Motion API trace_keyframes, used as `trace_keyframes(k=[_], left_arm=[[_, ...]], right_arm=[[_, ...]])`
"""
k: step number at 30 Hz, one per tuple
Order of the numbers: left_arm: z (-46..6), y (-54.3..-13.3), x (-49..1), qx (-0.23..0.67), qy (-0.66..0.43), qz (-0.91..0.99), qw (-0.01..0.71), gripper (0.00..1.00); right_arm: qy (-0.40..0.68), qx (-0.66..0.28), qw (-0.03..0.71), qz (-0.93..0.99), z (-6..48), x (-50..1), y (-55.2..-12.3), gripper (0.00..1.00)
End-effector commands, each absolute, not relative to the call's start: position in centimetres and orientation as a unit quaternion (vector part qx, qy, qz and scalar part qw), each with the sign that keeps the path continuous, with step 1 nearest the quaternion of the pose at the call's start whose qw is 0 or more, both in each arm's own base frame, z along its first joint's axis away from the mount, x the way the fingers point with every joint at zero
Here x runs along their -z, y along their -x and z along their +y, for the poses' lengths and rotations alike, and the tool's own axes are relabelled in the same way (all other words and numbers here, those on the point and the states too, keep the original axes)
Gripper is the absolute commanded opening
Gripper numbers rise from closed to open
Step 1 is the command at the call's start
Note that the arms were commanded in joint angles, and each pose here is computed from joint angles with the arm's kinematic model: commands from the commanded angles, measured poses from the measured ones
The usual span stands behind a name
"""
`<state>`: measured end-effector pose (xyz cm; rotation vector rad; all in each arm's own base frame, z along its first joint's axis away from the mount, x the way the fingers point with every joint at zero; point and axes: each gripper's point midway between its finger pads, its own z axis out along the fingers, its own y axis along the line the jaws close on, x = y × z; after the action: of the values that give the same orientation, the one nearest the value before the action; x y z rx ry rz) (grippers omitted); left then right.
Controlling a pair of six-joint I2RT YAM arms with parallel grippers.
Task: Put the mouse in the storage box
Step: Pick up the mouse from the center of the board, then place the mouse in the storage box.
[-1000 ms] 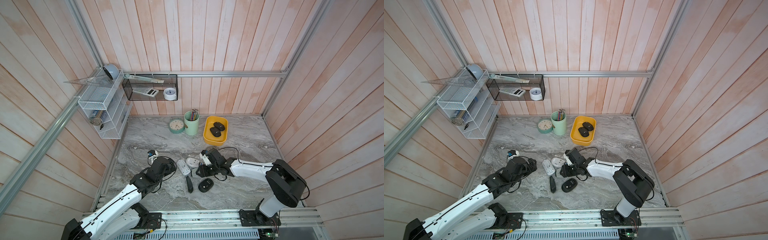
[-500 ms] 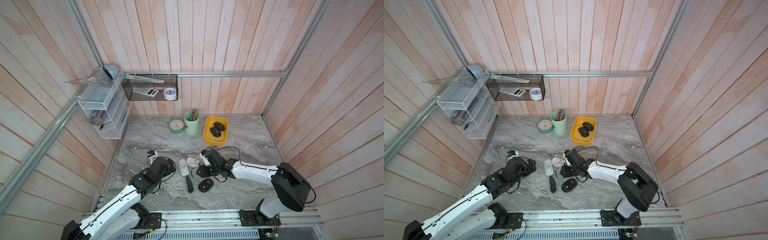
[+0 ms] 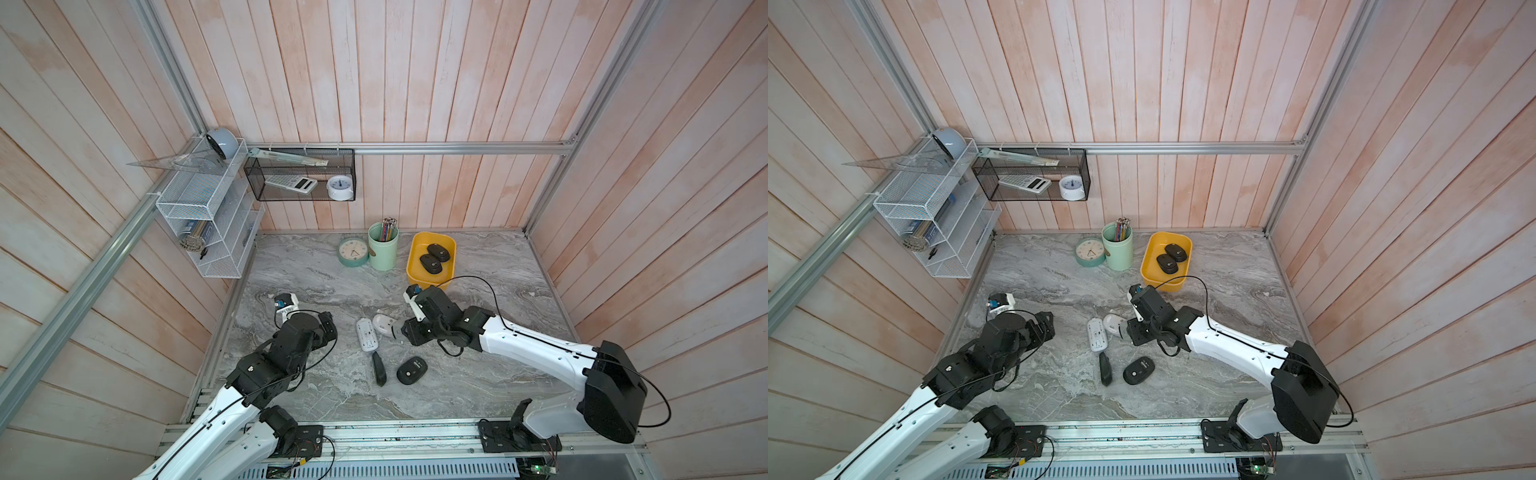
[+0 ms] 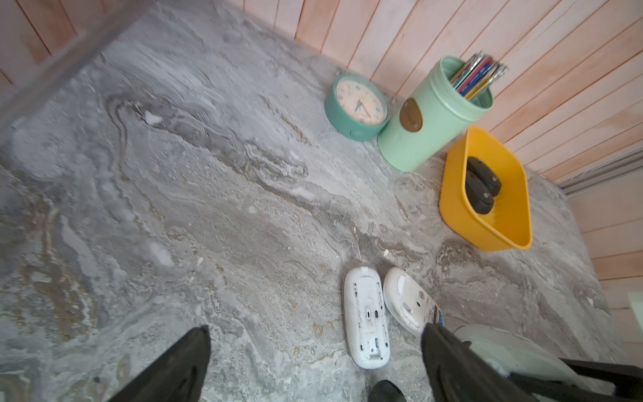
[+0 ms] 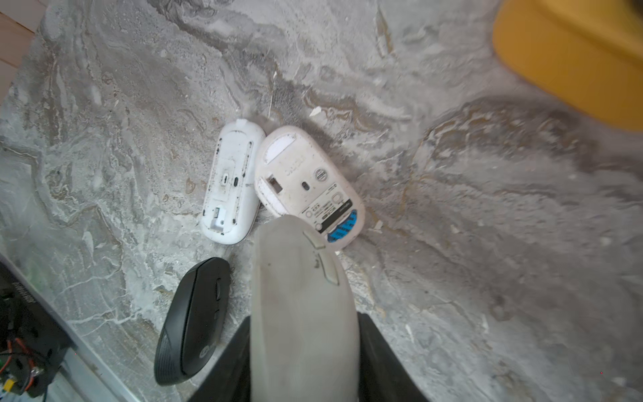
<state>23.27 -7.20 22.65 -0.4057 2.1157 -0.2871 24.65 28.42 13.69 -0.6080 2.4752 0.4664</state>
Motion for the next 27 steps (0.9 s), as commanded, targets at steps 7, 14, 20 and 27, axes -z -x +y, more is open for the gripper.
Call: trace_keyframes(k=[7, 14, 20, 27], left_arm=[[0.8, -18.6, -32.8, 0.036, 0.174, 0.791, 0.586, 1.0], [2.7, -17.4, -33.1, -0.023, 0.149, 0.788, 0.597, 1.0], [2.7, -17.6, -32.3, -0.037, 0.134, 0.788, 0.6, 1.0], [2.3, -17.7, -32.1, -0.03, 0.122, 0.79, 0.6, 1.0]], right_arm=[[0.26, 0.026, 0.441, 0.858, 23.4, -20.2, -30.1, 0.18], [0.279, 0.057, 0.49, 0.824, 23.2, -23.3, -33.9, 0.01], [0.3, 0.073, 0.525, 0.793, 22.8, -24.4, -37.5, 0.0], [0.39, 0.044, 0.557, 0.732, 23.5, -23.0, -40.8, 0.0]])
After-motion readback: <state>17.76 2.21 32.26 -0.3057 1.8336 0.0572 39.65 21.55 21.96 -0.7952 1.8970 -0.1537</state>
